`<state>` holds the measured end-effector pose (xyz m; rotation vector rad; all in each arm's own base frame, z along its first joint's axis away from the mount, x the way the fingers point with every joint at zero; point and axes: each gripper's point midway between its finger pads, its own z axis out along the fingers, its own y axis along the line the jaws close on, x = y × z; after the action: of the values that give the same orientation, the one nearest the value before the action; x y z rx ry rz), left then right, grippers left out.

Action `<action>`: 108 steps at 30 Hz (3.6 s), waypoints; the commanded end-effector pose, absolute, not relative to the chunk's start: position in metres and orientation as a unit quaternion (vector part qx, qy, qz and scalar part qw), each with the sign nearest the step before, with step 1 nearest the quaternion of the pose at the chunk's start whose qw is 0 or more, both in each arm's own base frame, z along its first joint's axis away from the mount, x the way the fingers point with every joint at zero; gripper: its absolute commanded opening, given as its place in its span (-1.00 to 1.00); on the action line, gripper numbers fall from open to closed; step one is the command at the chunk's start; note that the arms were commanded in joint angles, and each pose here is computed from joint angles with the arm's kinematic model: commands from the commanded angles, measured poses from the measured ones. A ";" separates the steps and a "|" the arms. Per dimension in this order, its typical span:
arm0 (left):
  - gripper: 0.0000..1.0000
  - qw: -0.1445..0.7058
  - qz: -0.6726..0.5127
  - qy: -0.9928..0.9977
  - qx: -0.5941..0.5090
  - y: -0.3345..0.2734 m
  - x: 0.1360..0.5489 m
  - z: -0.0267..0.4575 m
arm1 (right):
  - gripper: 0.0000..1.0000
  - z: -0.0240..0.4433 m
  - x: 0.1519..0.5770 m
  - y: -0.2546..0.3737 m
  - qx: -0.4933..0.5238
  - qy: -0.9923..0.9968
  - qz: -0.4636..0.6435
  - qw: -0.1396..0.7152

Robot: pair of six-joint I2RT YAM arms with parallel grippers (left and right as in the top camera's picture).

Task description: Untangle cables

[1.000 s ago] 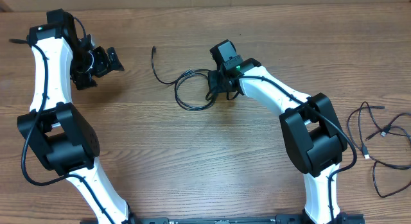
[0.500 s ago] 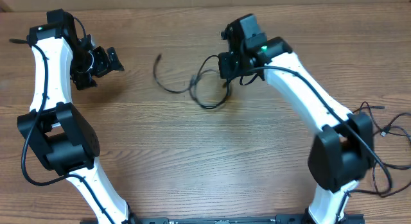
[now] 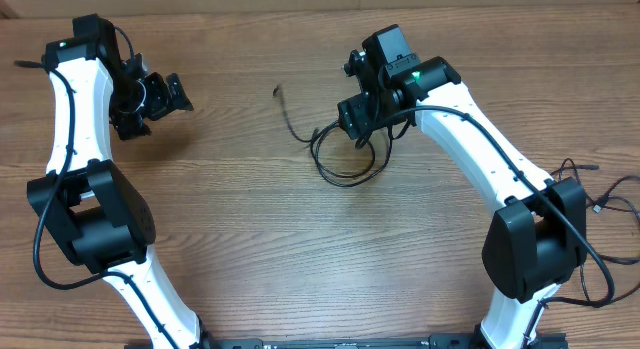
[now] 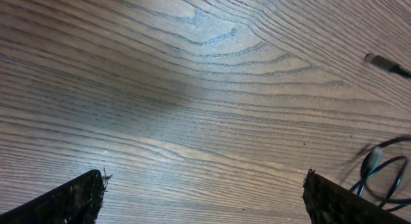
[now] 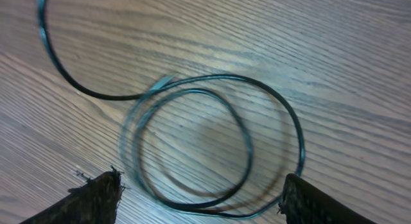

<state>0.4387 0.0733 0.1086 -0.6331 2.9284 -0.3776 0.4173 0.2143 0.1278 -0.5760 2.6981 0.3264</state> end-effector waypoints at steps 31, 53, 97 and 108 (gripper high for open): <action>0.99 0.071 -0.120 0.971 -0.197 0.074 0.442 0.114 | 0.16 0.014 0.407 0.296 -0.109 0.979 0.121 0.121; 0.99 0.071 -0.120 0.971 -0.197 0.074 0.442 0.114 | -0.93 0.124 0.408 0.303 -0.216 0.925 0.281 0.136; 0.99 0.071 -0.120 0.971 -0.197 0.074 0.442 0.114 | -0.85 0.272 0.475 0.045 -0.027 0.902 0.249 0.352; 0.99 0.071 -0.120 0.971 -0.197 0.074 0.442 0.114 | -0.51 0.207 0.476 0.123 -0.089 0.926 0.215 0.296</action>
<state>0.4386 0.0738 0.1085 -0.6334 2.9287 -0.3724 0.4716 0.1189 0.2344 -0.2217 2.4194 0.6236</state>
